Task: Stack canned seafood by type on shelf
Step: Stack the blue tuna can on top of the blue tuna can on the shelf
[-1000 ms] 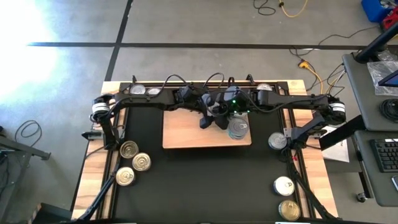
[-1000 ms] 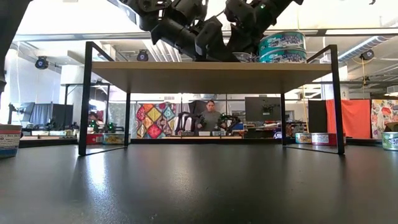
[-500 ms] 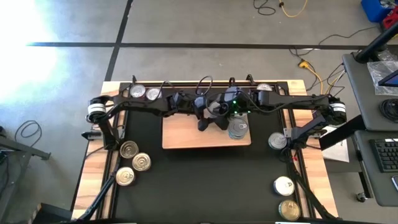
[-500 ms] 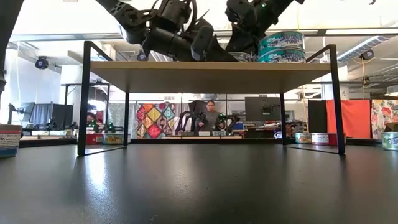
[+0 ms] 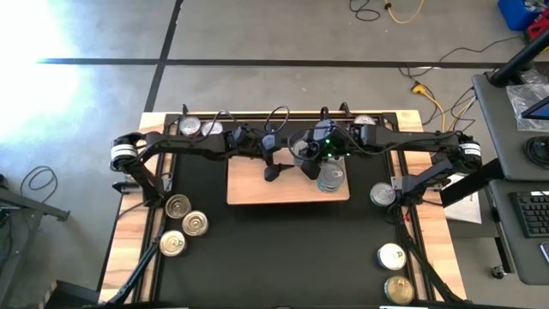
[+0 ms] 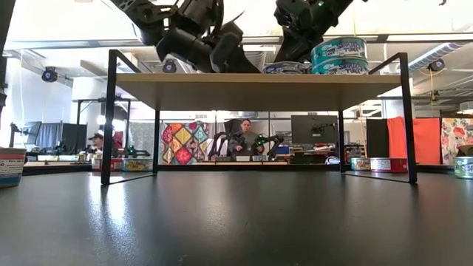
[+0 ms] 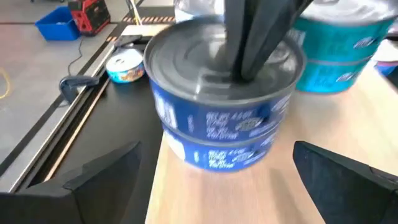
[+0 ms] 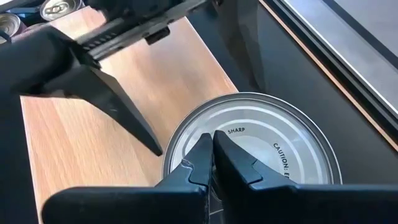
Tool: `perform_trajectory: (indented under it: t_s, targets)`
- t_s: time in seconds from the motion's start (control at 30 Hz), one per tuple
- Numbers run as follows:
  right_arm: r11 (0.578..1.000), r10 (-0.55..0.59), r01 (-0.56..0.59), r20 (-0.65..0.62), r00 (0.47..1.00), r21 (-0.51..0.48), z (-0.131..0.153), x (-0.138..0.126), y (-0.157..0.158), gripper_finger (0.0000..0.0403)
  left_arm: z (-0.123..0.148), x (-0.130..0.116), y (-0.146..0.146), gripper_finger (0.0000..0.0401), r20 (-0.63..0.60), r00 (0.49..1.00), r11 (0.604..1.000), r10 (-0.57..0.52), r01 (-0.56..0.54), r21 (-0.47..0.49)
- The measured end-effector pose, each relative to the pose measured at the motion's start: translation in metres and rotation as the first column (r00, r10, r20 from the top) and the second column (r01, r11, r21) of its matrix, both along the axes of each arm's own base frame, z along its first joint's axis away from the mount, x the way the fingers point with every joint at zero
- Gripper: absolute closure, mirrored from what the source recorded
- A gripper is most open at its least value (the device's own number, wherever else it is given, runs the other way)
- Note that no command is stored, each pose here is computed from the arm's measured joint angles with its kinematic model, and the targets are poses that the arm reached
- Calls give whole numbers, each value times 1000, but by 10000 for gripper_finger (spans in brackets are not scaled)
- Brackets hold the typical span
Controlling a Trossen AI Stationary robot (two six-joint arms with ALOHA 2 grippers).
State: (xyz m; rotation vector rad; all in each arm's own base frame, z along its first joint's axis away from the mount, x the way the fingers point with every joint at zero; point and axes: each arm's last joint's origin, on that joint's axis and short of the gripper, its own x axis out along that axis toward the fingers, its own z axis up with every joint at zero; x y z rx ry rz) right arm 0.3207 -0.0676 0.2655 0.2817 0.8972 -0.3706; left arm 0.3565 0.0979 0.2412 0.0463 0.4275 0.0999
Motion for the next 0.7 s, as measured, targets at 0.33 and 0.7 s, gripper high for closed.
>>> perform_trajectory:
  t_s: [0.33, 0.7]
  targets:
    - [999, -28, 27, 45, 999, 21, 5, 0, 1, 390, 47, -27, -8, 2, 83, 996, 1000, 13, -14, 10]
    - [996, -92, 91, 197, 976, 10, 48, -29, 6, 390, 85, -59, -22, 1, 136, 991, 1000, 17, -14, -27]
